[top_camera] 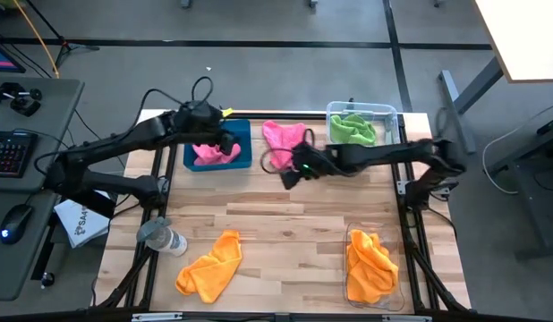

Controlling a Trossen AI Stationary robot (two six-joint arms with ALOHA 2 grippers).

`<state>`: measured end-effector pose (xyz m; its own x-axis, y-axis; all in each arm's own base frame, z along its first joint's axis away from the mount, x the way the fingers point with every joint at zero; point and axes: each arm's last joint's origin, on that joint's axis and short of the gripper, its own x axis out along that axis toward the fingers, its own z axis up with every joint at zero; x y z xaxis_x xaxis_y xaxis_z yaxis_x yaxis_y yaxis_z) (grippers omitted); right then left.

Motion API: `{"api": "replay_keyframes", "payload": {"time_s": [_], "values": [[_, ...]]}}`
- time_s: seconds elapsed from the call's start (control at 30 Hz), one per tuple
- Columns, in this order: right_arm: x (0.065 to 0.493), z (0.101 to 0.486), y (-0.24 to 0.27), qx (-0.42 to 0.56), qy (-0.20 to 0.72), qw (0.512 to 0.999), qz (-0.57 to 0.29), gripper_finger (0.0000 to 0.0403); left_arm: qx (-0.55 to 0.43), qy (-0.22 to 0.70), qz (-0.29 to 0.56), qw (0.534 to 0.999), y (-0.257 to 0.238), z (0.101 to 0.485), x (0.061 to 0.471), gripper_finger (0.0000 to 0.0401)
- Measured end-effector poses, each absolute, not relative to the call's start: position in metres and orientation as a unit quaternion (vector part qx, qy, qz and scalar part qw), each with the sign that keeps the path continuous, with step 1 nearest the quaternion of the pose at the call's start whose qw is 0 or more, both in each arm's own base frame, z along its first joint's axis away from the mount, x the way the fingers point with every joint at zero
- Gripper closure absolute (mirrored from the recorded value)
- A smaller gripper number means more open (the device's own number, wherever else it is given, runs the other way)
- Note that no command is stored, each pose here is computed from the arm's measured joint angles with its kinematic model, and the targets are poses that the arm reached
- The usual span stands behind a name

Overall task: Sort microfiber towel by color & place in baskets
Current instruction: Put the pink towel into blue bin

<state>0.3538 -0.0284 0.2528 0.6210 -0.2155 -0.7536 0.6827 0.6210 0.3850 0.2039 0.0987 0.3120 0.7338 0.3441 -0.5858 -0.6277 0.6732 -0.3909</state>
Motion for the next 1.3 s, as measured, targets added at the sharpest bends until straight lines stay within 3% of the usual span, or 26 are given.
{"api": "replay_keyframes", "payload": {"time_s": [0.2,0.43,0.57,0.73,1.1,1.3], "values": [[0.391,0.196,-0.059,0.351,0.354,0.836,-0.229,0.0142,-0.283,0.11,0.218,0.928,0.072,0.349,0.199,0.0233],[0.4,0.191,-0.08,0.282,0.406,0.809,-0.319,0.0142,-0.236,0.025,0.275,0.932,0.071,0.367,0.188,0.0233],[0.405,0.191,-0.096,0.242,0.412,0.788,-0.389,0.0142,-0.207,0.025,0.29,0.934,0.078,0.369,0.184,0.0233],[0.41,0.172,-0.117,0.279,0.421,0.75,-0.428,0.0142,-0.179,0.04,0.263,0.947,0.086,0.368,0.181,0.0233],[0.415,0.137,-0.119,0.33,0.428,0.691,-0.481,0.0142,-0.098,0.06,0.228,0.967,0.096,0.37,0.173,0.0233],[0.419,0.121,-0.113,0.338,0.449,0.682,-0.468,0.0145,-0.085,0.062,0.221,0.97,0.097,0.371,0.171,0.0233]]}}
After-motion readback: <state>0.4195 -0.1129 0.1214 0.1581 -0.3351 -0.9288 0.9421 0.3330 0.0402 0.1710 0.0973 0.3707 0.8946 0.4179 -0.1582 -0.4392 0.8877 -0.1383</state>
